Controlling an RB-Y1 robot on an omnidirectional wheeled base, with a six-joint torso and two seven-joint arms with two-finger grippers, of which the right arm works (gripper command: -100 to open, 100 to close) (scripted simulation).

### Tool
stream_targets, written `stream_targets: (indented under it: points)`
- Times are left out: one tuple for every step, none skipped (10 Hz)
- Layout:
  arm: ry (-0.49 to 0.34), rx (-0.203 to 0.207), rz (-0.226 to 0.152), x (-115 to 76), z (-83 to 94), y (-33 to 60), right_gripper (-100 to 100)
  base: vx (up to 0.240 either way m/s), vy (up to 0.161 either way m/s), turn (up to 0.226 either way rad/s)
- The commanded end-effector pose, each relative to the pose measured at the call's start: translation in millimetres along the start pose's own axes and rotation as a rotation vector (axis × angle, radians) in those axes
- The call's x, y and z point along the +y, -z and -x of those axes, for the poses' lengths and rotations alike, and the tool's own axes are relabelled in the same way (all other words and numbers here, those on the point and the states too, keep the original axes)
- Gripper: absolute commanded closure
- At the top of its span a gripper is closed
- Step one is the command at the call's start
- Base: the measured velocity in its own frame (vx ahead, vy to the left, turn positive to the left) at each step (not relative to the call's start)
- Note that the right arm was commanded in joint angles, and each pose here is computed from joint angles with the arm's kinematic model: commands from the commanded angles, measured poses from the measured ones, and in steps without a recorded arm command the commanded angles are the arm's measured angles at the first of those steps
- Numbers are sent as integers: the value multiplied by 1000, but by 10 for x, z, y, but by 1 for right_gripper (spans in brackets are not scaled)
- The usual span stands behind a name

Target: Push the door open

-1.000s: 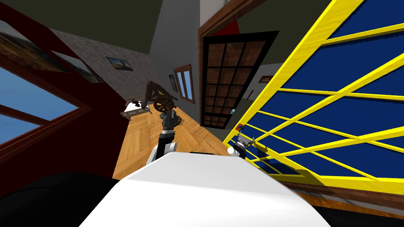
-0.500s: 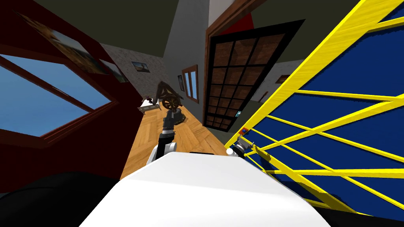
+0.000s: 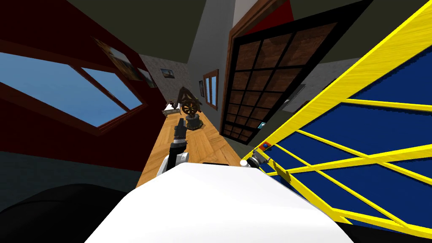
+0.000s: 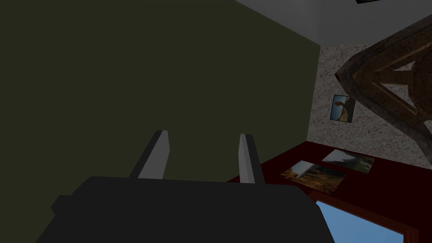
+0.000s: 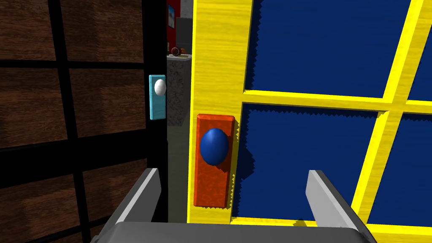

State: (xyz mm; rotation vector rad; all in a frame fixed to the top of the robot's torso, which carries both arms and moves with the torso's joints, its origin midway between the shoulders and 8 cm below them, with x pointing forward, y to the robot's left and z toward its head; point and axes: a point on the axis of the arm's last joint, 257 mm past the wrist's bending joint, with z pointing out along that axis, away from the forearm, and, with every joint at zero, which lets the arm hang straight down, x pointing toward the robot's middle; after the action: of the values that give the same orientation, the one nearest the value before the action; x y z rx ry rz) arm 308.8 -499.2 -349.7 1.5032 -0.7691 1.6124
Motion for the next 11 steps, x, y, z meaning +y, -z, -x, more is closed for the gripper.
stream_targets:
  points:
    - [-18,-26,24,51,106,48,-100,-48,-142,237]
    - [-26,-38,34,70,153,77,-100,-21,-114,139]
    - [-37,-56,50,96,225,128,-100,-18,-92,224]
    - [-48,-73,64,119,291,178,-100,-20,-92,284]
    - [-58,-90,79,141,356,230,-100,-30,-93,272]
    - [-69,-110,94,161,427,294,-100,-37,-109,293]
    - [-61,-99,84,156,391,267,-100,-16,-54,60]
    - [-51,-78,86,246,357,169,-100,38,-72,-3]
    - [-45,-67,86,301,338,113,-100,96,-129,29]
    - [-40,-59,87,353,326,68,-100,97,-164,27]
    - [-38,-55,89,394,327,46,-100,99,-180,25]
